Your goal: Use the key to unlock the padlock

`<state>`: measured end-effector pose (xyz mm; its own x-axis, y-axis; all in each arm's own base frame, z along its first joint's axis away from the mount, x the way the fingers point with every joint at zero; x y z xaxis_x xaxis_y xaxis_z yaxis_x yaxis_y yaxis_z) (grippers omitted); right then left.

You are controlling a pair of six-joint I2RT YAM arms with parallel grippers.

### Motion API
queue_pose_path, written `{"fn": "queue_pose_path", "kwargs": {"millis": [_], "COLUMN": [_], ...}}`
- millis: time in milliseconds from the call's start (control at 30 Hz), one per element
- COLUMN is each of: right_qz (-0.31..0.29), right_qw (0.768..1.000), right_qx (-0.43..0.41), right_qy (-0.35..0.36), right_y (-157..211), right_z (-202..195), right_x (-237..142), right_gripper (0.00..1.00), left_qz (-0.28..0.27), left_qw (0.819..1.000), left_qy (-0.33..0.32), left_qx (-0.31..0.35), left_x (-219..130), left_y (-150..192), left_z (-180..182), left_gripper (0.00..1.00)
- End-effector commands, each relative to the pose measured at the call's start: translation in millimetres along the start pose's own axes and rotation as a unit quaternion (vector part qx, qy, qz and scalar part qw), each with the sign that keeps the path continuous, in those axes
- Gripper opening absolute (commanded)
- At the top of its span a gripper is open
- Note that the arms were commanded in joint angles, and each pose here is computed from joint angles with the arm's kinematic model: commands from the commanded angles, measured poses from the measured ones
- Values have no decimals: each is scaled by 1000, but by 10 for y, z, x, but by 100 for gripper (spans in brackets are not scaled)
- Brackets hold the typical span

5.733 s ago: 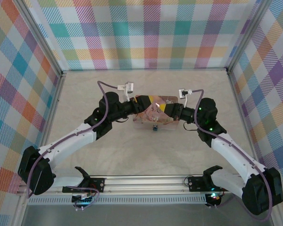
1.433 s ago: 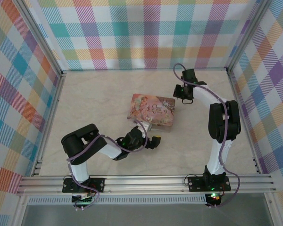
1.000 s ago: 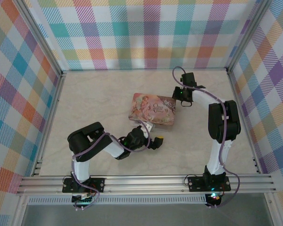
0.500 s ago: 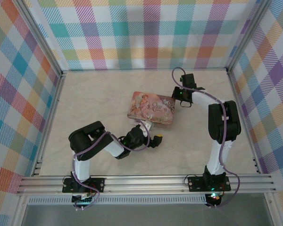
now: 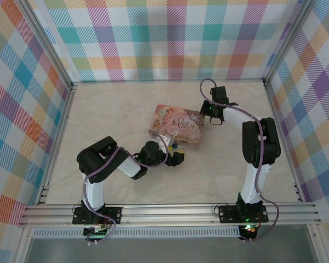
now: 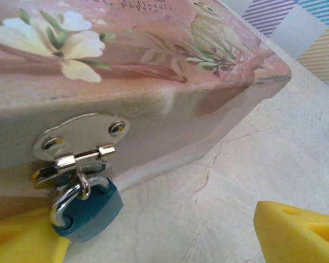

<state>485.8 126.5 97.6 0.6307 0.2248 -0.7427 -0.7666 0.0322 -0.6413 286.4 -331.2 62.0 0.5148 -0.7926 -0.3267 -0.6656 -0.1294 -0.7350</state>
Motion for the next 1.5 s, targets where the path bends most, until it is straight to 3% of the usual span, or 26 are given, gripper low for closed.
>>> {"fn": "queue_pose_path", "kwargs": {"millis": [0, 333, 667, 900, 1033, 1133, 1333, 1467], "right_qz": [68, 69, 69, 70, 69, 67, 66, 67], "right_qw": [996, 996, 997, 996, 996, 997, 997, 997], "right_qx": [-14, -17, -19, -17, -18, -18, -17, -17], "right_qy": [-48, -44, -43, -46, -45, -45, -45, -45], "right_y": [401, 436, 446, 445, 435, 431, 444, 457], "right_z": [319, 301, 296, 309, 311, 312, 315, 324], "right_x": [-14, -11, -21, -15, -28, -39, -62, -64], "right_gripper": [0, 0, 0, 0, 0, 0, 0, 0], "left_qz": [-64, -93, -122, -79, -71, -64, -49, -48], "left_qw": [993, 989, 989, 987, 986, 986, 984, 987], "left_qy": [104, 105, 51, 130, 139, 146, 157, 137], "left_qx": [4, -55, -70, -56, -55, -55, -70, -73], "left_x": [21, -76, -144, -49, -82, -94, -46, 14], "left_y": [-419, -616, -694, -644, -620, -595, -553, -515], "left_z": [-390, -255, -56, -325, -354, -378, -388, -328], "left_gripper": [84, 90, 95, 78, 73, 63, 62, 70]}}
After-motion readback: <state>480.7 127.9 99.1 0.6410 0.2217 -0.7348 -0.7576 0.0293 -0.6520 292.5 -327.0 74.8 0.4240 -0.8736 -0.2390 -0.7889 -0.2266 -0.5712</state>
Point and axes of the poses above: each hand's point on the last joint's axis, 136 mm out from that joint toward the fingers, its own x axis out along the fingers, its own z axis along the line the jaws close on, y = z × x, the point moved 2 cm from there along -x, back along the fingers, and after that the axes turned 13 degrees about -x, right-handed, at the moved point
